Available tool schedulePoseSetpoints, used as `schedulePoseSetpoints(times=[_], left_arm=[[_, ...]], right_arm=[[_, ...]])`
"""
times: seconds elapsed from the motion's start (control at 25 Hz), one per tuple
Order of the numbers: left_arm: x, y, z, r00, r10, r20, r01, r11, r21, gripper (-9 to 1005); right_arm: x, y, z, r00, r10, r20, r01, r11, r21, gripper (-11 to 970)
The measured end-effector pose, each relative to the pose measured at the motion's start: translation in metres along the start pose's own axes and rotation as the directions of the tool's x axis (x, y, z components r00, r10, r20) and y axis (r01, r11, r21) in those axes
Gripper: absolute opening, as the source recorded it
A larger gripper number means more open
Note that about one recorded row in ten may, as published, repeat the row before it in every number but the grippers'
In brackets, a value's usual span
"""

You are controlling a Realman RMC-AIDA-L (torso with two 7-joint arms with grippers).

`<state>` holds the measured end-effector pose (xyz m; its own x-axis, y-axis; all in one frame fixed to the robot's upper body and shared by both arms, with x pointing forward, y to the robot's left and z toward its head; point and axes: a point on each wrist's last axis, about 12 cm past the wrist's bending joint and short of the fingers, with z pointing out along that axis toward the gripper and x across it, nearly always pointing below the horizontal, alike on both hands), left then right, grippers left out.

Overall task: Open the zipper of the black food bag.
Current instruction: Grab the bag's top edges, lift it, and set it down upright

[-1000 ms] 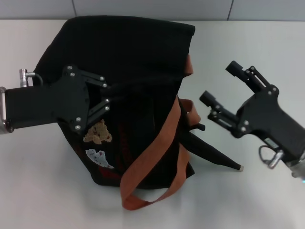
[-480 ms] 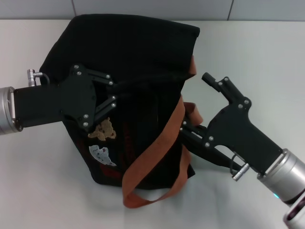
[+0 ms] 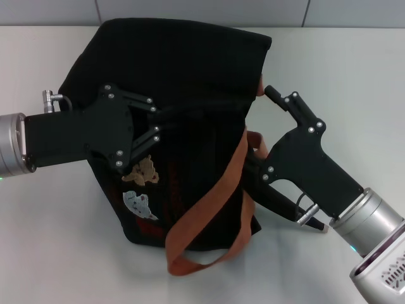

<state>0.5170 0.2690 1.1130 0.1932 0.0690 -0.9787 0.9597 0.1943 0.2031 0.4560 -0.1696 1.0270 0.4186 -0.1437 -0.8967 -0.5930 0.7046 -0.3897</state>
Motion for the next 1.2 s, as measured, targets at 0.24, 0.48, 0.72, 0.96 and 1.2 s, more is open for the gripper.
schedulePoseSetpoints(times=[0.24, 0.48, 0.72, 0.96, 1.2], left_arm=[[0.001, 0.000, 0.002, 1.000, 0.004, 0.006, -0.004, 1.000, 0.004, 76], [0.002, 0.000, 0.003, 1.000, 0.004, 0.003, -0.004, 1.000, 0.000, 76], [0.003, 0.003, 0.004, 1.000, 0.005, -0.005, -0.005, 1.000, -0.008, 76], [0.005, 0.004, 0.009, 1.000, -0.004, -0.001, 0.004, 1.000, -0.008, 73], [0.005, 0.005, 0.011, 1.000, -0.003, -0.006, 0.003, 1.000, 0.001, 72]], right_arm=[[-0.001, -0.002, 0.001, 1.000, -0.001, 0.005, 0.001, 1.000, 0.016, 765], [-0.002, -0.001, 0.000, 1.000, 0.000, 0.013, 0.000, 1.000, 0.017, 731], [-0.002, 0.002, -0.005, 0.999, -0.046, 0.011, 0.046, 0.999, 0.019, 697], [-0.004, 0.005, -0.006, 0.996, -0.088, 0.009, 0.088, 0.996, 0.023, 588], [-0.004, 0.005, -0.003, 0.995, -0.094, 0.012, 0.094, 0.995, 0.017, 396]])
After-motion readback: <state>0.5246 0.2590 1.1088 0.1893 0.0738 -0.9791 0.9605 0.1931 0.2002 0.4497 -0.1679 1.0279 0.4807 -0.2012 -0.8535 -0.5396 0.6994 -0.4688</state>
